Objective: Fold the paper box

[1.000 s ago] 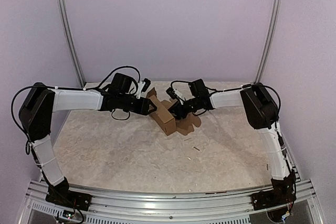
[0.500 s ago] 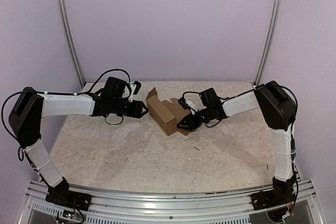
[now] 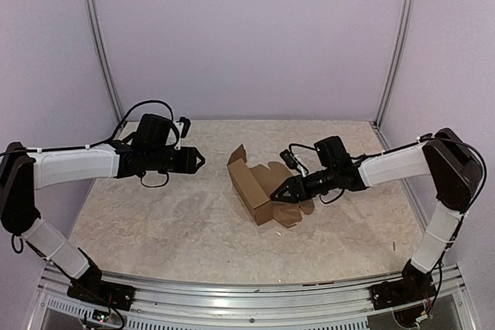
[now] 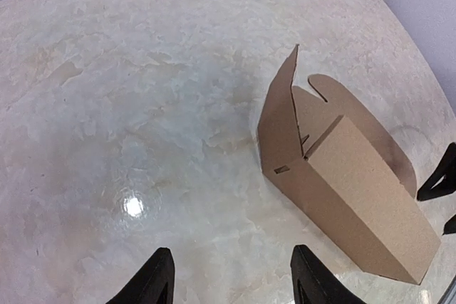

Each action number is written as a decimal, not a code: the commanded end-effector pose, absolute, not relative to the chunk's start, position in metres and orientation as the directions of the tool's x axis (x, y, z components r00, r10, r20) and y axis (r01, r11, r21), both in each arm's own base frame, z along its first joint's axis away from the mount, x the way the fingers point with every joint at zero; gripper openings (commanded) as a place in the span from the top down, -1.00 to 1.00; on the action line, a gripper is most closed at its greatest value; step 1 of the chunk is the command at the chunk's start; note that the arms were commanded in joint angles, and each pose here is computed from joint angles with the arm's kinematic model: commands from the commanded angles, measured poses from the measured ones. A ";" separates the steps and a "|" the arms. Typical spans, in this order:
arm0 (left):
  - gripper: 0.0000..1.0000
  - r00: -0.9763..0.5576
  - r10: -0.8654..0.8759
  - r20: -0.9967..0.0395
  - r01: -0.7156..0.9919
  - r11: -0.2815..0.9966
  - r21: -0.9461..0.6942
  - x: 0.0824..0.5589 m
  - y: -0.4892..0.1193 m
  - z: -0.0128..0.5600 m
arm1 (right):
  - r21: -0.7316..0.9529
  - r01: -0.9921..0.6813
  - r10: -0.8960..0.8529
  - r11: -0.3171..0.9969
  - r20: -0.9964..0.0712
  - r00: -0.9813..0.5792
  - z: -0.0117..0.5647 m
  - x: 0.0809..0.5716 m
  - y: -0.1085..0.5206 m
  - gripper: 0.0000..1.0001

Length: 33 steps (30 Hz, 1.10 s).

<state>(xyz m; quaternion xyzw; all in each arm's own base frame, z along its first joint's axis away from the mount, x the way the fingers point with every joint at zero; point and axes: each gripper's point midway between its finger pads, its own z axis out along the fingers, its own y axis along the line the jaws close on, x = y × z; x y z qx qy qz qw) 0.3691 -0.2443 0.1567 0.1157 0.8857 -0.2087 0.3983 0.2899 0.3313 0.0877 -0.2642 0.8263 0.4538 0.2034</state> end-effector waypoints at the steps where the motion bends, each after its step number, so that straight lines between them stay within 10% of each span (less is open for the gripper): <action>1: -0.11 -0.726 -0.023 -0.687 0.291 0.895 -0.337 0.346 -0.239 0.133 | 0.545 -0.718 -0.287 0.432 -0.672 -0.683 0.148 0.319 0.324 -0.12; 8: -0.09 -0.748 -0.010 -0.663 0.291 0.894 -0.341 0.324 -0.279 0.126 | 0.074 -0.763 -0.543 0.642 -0.659 -0.521 0.094 0.405 0.248 0.12; 17: -0.04 -0.795 0.101 -0.599 0.293 0.927 -0.233 0.315 -0.300 0.088 | -0.149 -0.757 -0.714 0.636 -0.488 -0.503 0.037 0.397 0.200 0.34; 33: -0.10 -0.812 0.047 -0.582 0.236 0.938 -0.253 0.339 -0.281 0.079 | 0.063 -0.994 -0.916 0.091 -0.385 -0.108 0.008 0.181 0.291 0.31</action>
